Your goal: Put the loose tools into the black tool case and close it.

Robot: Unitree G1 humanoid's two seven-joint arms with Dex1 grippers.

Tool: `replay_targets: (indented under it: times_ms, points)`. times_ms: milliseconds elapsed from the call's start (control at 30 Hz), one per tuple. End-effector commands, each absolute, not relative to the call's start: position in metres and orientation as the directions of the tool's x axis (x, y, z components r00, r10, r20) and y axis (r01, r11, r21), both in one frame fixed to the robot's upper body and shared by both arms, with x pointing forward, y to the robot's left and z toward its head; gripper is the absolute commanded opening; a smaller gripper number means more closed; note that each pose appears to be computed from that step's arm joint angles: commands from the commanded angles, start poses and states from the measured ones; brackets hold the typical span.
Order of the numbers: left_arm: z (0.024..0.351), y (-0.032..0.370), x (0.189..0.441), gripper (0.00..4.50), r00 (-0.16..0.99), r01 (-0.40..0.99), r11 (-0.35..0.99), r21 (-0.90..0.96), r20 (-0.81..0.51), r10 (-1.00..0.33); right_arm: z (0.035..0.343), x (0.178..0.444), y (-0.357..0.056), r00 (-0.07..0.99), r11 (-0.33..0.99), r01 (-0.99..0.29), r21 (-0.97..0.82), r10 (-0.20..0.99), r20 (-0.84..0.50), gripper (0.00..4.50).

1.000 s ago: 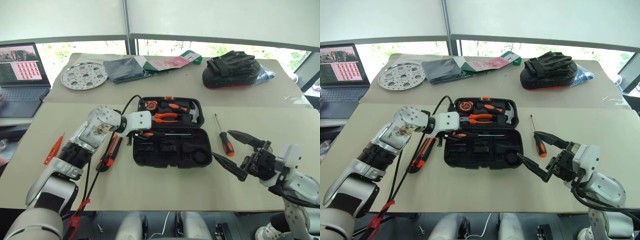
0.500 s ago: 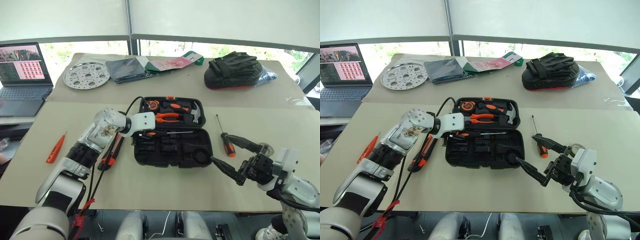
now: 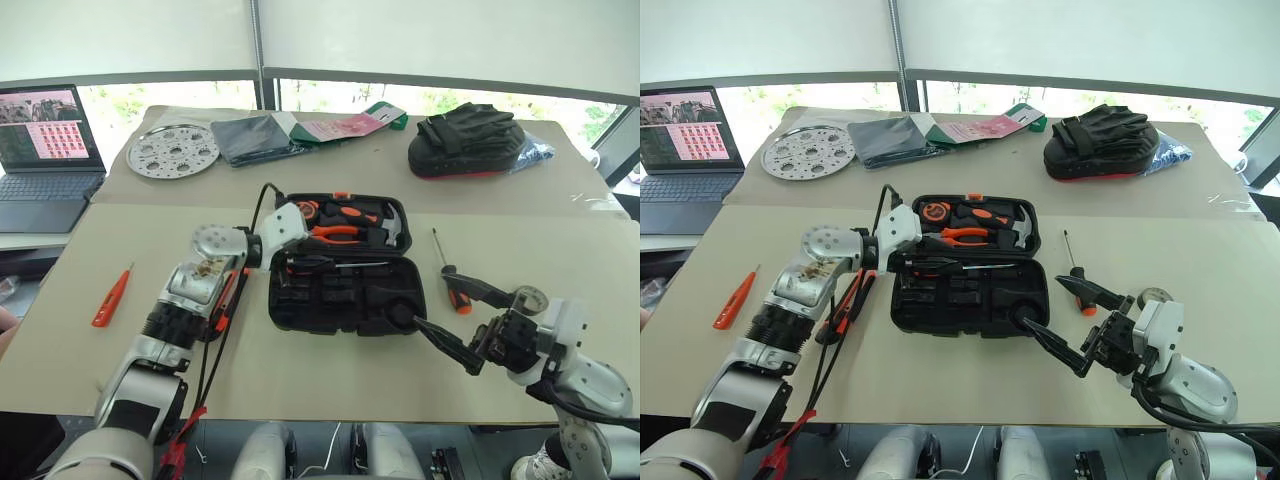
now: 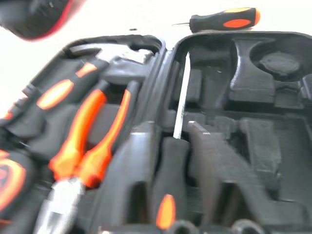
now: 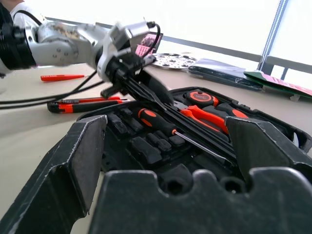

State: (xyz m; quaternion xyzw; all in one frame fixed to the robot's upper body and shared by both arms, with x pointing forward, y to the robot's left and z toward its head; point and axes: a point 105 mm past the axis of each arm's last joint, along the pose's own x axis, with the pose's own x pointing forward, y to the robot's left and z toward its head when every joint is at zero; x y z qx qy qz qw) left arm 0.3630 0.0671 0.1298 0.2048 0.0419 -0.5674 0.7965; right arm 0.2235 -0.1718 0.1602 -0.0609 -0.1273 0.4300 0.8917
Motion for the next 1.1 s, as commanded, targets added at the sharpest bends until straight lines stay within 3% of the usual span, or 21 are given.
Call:
replay_targets:
  times_ms: [33, 333, 533, 667, 733, 767, 833, 933, 1100]
  points:
    - [0.126, 0.064, 0.368, 0.04, 0.378, 0.912, 0.303, 0.276, -0.282, -0.882, 0.172, 0.221, -0.168, 0.579, 0.614, -0.752, -0.24, 0.79, 0.203, 4.5]
    - [0.091, 0.064, 0.37, 0.04, 0.39, 0.92, 0.327, 0.216, -0.414, -0.822, 0.173, 0.221, -0.168, 0.584, 0.618, -0.75, -0.235, 0.786, 0.203, 4.5]
    - [0.084, 0.056, 0.36, 0.04, 0.313, 0.949, 0.263, 0.171, -0.434, -0.845, 0.173, 0.222, -0.169, 0.599, 0.632, -0.741, -0.228, 0.775, 0.202, 4.5]
    - [0.095, 0.061, 0.363, 0.04, 0.359, 0.93, 0.295, 0.22, -0.372, -0.856, 0.177, 0.227, -0.179, 0.66, 0.695, -0.678, -0.238, 0.719, 0.219, 4.5]
    - [0.127, 0.068, 0.361, 0.55, 0.386, 0.911, 0.344, 0.225, -0.18, -0.905, 0.18, 0.229, -0.193, 0.718, 0.755, -0.611, -0.238, 0.655, 0.236, 4.5]
    - [0.143, 0.075, 0.354, 0.71, 0.37, 0.91, 0.344, 0.231, -0.08, -0.925, 0.179, 0.229, -0.2, 0.744, 0.778, -0.584, -0.233, 0.628, 0.231, 4.5]
    - [0.166, 0.093, 0.331, 1.5, 0.29, 0.923, 0.295, 0.248, 0.055, -0.955, 0.175, 0.226, -0.212, 0.785, 0.808, -0.544, -0.226, 0.585, 0.204, 4.5]
    - [0.169, 0.132, 0.303, 2.54, 0.271, 0.921, 0.274, 0.276, 0.049, -0.961, 0.158, 0.217, -0.231, 0.842, 0.839, -0.496, -0.222, 0.528, 0.115, 4.5]
    - [0.162, 0.184, 0.271, 4.41, 0.35, 0.888, 0.345, 0.305, 0.038, -0.936, 0.133, 0.2, -0.252, 0.897, 0.879, -0.433, -0.201, 0.443, 0.004, 4.5]
